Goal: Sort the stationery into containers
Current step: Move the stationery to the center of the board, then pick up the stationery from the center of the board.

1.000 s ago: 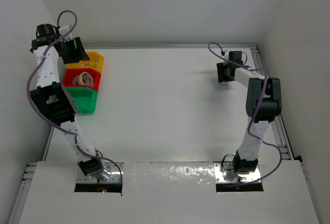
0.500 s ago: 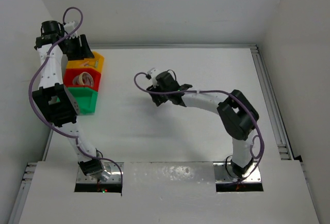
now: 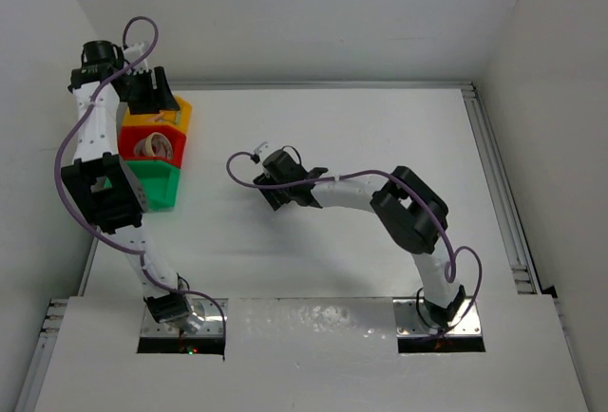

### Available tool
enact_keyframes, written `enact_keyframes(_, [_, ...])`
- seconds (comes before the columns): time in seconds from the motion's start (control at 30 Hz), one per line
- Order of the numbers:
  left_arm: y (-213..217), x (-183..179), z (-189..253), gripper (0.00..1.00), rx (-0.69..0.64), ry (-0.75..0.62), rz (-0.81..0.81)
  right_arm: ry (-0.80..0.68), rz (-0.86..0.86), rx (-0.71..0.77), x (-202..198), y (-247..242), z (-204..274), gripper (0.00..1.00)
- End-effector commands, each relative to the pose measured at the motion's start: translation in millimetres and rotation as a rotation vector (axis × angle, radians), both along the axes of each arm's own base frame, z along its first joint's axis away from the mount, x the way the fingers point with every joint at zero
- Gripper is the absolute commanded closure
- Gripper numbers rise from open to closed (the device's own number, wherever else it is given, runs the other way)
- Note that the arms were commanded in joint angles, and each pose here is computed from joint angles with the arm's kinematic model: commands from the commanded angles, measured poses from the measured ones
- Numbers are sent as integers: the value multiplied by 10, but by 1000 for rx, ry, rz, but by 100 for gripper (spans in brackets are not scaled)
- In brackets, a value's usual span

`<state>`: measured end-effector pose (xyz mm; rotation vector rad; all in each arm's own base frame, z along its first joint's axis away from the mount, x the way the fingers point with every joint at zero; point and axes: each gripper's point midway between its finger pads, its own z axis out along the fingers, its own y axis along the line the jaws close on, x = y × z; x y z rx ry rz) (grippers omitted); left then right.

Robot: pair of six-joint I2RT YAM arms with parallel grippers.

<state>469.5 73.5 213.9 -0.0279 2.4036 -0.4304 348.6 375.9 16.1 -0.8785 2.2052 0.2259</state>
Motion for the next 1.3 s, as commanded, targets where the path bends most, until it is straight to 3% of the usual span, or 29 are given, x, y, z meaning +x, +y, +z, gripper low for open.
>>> enact_keyframes(0.0, [-170,-37,281,37,12,-73,-46,-63,-22,62,131,116,294,33])
enact_keyframes(0.07, [-250,-34,247,35,14,-65,-63,-74,-17,60,132,92,406,7])
enact_keyframes(0.1, [-278,-31,224,34,17,-59,-70,-76,-8,58,113,94,446,1])
enact_keyframes(0.27, [-676,-55,121,28,61,-29,-180,-99,52,121,-75,-6,990,1])
enact_keyframes(0.43, [-1470,-289,-144,8,131,52,-445,-83,47,235,-313,-371,1452,1])
enact_keyframes(0.53, [-1936,-528,-448,4,205,118,-601,-32,-98,265,-318,-942,1430,5])
enact_keyframes(0.57, [-2050,-588,-499,4,231,123,-635,-2,-160,238,-365,-1179,1224,5])
enact_keyframes(0.6, [-2293,-698,-571,4,262,125,-704,-37,-262,247,-263,-1491,1300,6])
enact_keyframes(0.77, [-2753,-996,-844,3,390,115,-842,22,-549,233,-380,-2349,982,6])
enact_keyframes(0.97, [-2884,-1238,-1280,0,451,207,-893,-9,-616,251,-488,-2631,1007,6])
enact_keyframes(1.17, [-2826,-1132,-1528,1,581,189,-818,-24,-632,265,-556,-2715,1046,6])
enact_keyframes(1.27, [-2862,-1111,-1575,3,578,176,-817,-30,-635,271,-573,-2736,1069,6])
